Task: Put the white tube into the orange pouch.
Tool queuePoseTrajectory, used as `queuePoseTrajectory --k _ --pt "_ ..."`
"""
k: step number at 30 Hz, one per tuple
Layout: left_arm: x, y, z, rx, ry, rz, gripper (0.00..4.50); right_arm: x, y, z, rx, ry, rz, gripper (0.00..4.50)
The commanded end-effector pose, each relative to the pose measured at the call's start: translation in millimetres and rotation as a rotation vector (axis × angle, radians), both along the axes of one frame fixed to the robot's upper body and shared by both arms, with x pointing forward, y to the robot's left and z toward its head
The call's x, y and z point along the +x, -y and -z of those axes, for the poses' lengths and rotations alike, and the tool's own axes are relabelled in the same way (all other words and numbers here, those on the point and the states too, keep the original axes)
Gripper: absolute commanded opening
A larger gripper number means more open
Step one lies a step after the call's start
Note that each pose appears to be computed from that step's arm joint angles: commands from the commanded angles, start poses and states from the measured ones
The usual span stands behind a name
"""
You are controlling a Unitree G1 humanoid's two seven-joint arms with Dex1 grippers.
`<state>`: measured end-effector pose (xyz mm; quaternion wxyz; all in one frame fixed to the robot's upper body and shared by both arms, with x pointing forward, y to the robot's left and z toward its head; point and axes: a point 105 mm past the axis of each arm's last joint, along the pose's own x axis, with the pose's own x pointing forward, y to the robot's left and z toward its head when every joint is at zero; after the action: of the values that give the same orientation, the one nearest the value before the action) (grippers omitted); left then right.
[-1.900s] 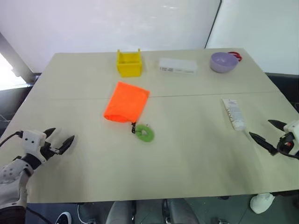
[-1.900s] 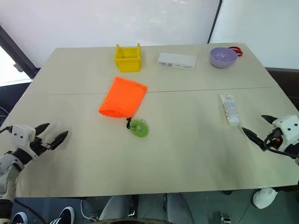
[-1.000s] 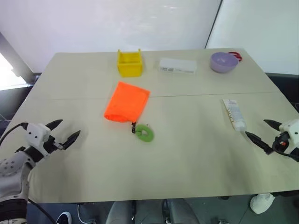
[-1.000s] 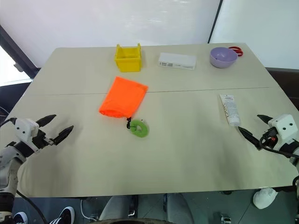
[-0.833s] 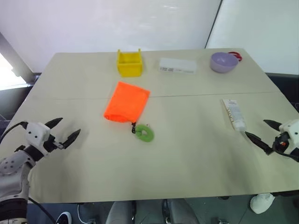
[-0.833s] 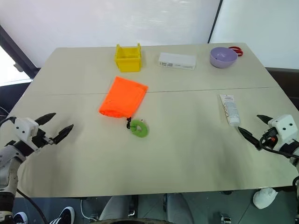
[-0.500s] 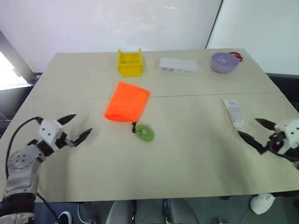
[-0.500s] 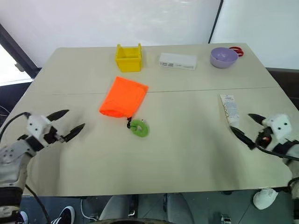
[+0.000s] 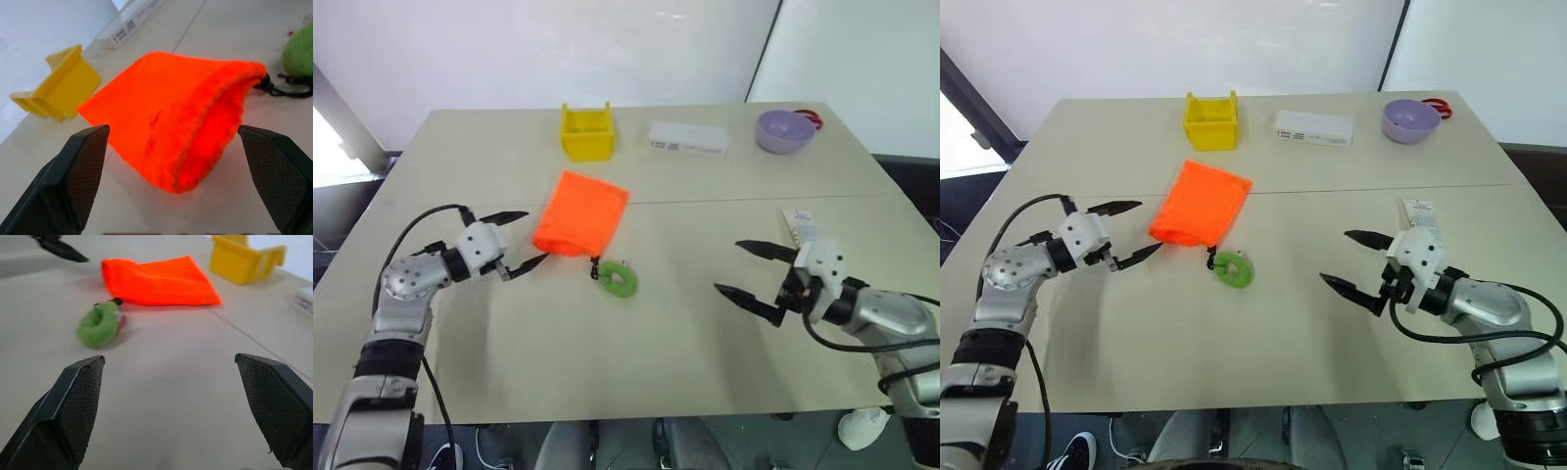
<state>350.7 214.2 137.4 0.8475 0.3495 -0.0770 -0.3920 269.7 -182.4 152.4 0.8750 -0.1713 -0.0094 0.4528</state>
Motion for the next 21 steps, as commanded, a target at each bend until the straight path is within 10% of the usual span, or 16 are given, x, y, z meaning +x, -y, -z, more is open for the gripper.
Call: queuePoseTrajectory --k 1,19,21 --pt "12.0 10.1 -4.4 0.056 0.069 0.007 4.50 5.8 -3.4 -8.2 -0.018 0.063 -0.010 4.46" --pt "28.2 17.7 1.6 0.086 0.130 -0.032 4.50 5.6 3.3 -3.7 -0.008 0.089 0.047 4.46" --pt "27.0 18.2 10.5 0.089 0.082 -0.023 3.96 6.5 3.4 -5.0 -0.009 0.095 0.050 4.50"
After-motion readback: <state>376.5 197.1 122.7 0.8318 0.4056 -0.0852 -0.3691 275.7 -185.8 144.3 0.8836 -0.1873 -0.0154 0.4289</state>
